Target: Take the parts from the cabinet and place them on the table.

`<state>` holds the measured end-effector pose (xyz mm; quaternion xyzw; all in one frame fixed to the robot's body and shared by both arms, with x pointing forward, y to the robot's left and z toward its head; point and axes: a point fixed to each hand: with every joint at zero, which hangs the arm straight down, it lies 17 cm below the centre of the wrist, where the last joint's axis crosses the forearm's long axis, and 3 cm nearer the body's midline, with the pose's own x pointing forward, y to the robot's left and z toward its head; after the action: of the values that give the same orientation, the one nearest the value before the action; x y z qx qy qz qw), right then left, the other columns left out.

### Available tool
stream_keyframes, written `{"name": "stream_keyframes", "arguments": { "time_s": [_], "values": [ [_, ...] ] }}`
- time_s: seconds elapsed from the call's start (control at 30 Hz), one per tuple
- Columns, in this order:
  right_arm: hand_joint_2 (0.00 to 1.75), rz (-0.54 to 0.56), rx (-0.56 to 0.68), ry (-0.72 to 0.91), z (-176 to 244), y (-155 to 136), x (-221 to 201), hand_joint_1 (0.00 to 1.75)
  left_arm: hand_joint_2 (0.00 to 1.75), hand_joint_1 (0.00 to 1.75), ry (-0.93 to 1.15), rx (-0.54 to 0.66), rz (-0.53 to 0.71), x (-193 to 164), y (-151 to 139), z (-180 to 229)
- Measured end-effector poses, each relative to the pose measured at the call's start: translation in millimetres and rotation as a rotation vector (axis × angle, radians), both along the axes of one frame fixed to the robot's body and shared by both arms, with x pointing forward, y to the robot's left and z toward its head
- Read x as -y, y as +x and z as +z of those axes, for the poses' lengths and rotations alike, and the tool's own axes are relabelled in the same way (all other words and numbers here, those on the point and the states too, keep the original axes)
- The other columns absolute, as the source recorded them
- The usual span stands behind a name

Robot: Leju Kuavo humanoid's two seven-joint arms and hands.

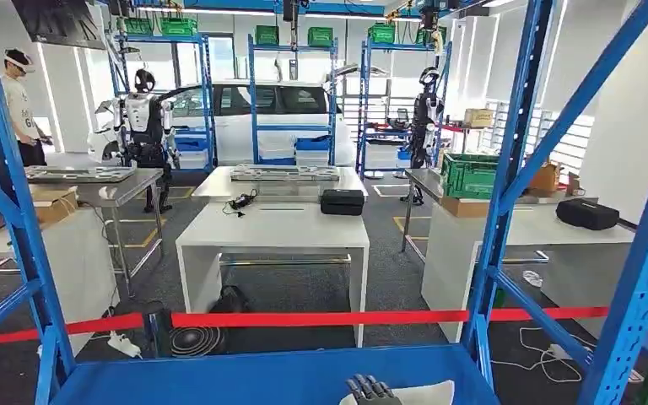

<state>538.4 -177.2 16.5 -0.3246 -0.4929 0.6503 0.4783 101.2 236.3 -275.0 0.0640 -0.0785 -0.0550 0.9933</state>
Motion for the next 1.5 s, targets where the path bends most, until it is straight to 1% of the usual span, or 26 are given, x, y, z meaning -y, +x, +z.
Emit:
{"name": "stream_keyframes", "arguments": {
  "time_s": [0.83,0.97,1.23,1.27,1.5],
  "values": [
    [0.00,0.002,-0.001,0.003,0,0,-4,0.00,0.00,0.00,0.003,0.004,-0.006,-1,3,0],
    [0.00,0.000,-0.019,0.000,-8,-6,-3,0.00,0.00,0.00,0.002,0.004,-0.006,-1,2,0],
    [0.00,-0.002,-0.017,0.000,-7,-5,-2,0.00,0.00,0.00,0.002,0.006,-0.006,0,4,1],
    [1.75,0.000,-0.017,0.002,-7,-5,-4,0.00,0.00,0.00,0.003,0.005,-0.006,-1,4,1],
    [1.75,0.000,-0.030,0.001,-12,-10,-5,0.00,0.00,0.00,0.003,0.000,-0.005,-1,1,0]
  ]
}}
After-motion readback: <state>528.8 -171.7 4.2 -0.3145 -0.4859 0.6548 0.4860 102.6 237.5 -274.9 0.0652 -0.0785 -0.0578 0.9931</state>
